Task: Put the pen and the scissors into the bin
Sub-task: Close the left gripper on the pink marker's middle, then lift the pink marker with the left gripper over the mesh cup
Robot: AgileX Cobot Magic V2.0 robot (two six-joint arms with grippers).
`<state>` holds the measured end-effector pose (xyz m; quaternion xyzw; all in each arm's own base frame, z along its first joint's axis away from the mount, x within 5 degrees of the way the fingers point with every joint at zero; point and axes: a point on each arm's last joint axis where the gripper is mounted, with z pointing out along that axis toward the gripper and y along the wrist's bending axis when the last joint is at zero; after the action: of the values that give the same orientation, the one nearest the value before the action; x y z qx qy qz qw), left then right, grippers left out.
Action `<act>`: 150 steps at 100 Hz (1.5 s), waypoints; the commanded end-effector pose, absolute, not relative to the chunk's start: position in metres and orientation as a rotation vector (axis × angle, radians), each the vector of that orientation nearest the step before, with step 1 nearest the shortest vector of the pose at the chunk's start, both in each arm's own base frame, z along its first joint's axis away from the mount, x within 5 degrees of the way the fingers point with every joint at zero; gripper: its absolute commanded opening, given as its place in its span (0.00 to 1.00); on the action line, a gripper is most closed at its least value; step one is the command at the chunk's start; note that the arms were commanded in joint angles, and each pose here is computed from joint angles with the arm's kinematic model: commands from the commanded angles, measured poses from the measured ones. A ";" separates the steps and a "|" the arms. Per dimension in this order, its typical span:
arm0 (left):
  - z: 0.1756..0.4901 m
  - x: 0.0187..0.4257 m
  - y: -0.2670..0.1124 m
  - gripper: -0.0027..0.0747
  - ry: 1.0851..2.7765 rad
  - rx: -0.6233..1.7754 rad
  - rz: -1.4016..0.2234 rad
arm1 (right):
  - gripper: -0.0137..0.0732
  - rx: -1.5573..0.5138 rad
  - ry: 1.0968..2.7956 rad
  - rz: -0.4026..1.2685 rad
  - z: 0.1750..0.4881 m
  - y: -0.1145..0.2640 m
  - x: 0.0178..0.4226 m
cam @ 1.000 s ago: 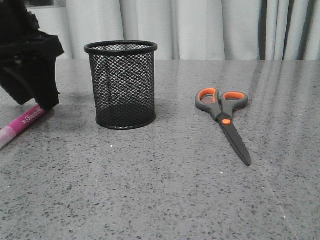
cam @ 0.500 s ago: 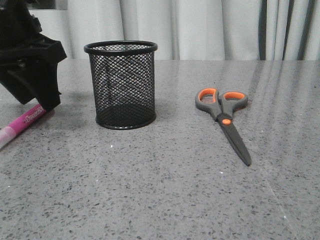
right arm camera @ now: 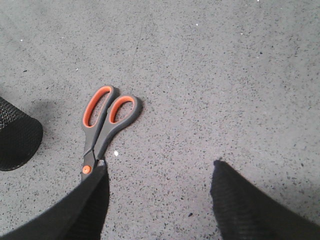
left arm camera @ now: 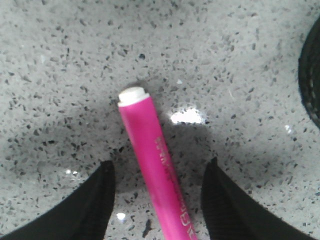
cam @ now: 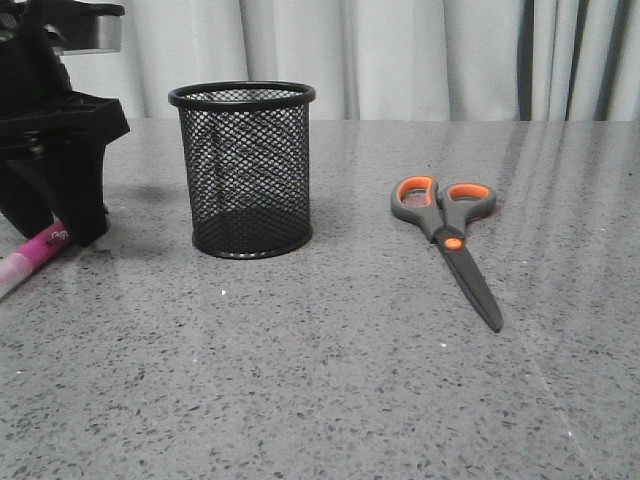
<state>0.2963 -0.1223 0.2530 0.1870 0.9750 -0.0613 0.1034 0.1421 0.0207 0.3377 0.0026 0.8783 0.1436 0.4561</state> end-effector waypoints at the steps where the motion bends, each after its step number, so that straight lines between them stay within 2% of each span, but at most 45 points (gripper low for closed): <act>1: 0.272 0.297 -0.123 0.48 2.810 0.512 -0.219 | 0.62 0.015 2.075 0.341 0.353 0.019 0.146; 11: 0.272 0.297 -0.123 0.41 2.808 0.511 -0.219 | 0.62 0.015 2.075 0.341 0.353 0.019 0.146; 18: 0.272 0.297 -0.123 0.33 2.806 0.511 -0.220 | 0.62 0.015 2.075 0.341 0.353 0.019 0.146; 38: 0.272 0.297 -0.123 0.00 2.801 0.512 -0.220 | 0.62 0.015 2.075 0.341 0.353 0.019 0.146; 59: 0.290 0.295 -0.122 0.01 2.689 0.500 -0.237 | 0.62 0.015 2.075 0.341 0.353 0.019 0.146; 89: 0.381 0.262 -0.108 0.01 2.191 0.423 -0.301 | 0.62 0.015 2.075 0.341 0.353 0.019 0.146; 100: 0.402 0.251 -0.111 0.01 2.051 0.421 -0.403 | 0.62 0.015 2.075 0.341 0.353 0.019 0.146; 116: 0.410 0.243 -0.134 0.01 1.916 0.527 -0.541 | 0.62 0.015 2.075 0.341 0.353 0.019 0.146; 131: 0.411 0.240 -0.157 0.01 1.837 0.589 -0.567 | 0.62 0.014 2.077 0.342 0.353 0.019 0.146; 150: 0.396 0.245 -0.187 0.01 1.818 0.640 -0.594 | 0.62 0.014 2.077 0.342 0.353 0.019 0.146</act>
<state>0.2458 -0.1791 0.3805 0.2808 0.7927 -0.2356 0.4871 0.1421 0.0207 0.3377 0.0026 0.8783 0.1436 0.4561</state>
